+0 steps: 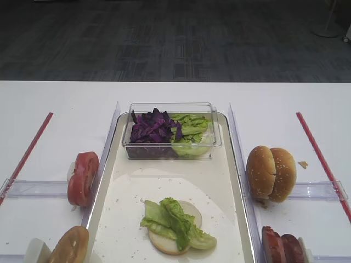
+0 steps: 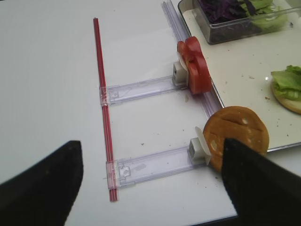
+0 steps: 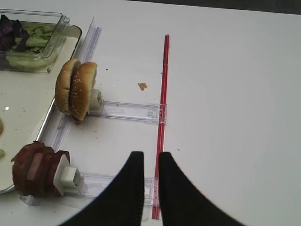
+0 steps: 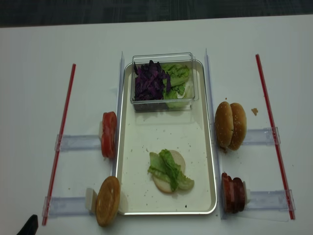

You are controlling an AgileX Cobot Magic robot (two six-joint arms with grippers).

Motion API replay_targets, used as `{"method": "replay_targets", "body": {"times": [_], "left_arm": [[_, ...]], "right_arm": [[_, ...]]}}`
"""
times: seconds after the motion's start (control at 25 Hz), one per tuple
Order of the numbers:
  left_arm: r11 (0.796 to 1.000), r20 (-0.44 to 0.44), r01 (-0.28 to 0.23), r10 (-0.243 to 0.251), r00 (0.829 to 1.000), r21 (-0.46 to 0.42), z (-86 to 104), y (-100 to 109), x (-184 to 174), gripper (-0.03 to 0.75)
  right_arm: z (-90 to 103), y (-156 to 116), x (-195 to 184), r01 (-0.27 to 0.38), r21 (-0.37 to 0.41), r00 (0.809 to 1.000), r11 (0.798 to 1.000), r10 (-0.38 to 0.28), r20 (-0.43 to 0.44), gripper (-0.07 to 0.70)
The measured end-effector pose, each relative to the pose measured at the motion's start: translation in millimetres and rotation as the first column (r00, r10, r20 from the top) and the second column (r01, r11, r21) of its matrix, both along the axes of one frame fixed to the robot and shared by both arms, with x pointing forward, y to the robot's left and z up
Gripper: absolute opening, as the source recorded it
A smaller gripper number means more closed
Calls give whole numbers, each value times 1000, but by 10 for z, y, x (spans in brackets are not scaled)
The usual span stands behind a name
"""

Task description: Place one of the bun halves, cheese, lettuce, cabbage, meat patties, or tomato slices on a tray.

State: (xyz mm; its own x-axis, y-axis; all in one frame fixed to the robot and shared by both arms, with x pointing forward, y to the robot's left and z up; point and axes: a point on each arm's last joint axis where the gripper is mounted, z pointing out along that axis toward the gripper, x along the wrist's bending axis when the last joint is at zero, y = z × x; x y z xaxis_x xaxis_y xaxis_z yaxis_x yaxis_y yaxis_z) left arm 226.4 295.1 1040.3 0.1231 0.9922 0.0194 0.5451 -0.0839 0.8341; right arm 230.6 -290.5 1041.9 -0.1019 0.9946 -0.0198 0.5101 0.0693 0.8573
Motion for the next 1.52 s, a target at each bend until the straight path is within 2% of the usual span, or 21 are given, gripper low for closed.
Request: {"method": "replay_targets", "body": {"times": [0.4,1.52], "left_arm": [[1000,0,0,0,1000,0,0,0,0,554],[1000,0,0,0,1000,0,0,0,0,554]], "right_arm": [[0,0,0,0,0,1000,1000,0,0,43],[0,0,0,0,0,1000,1000,0,0,36]]}}
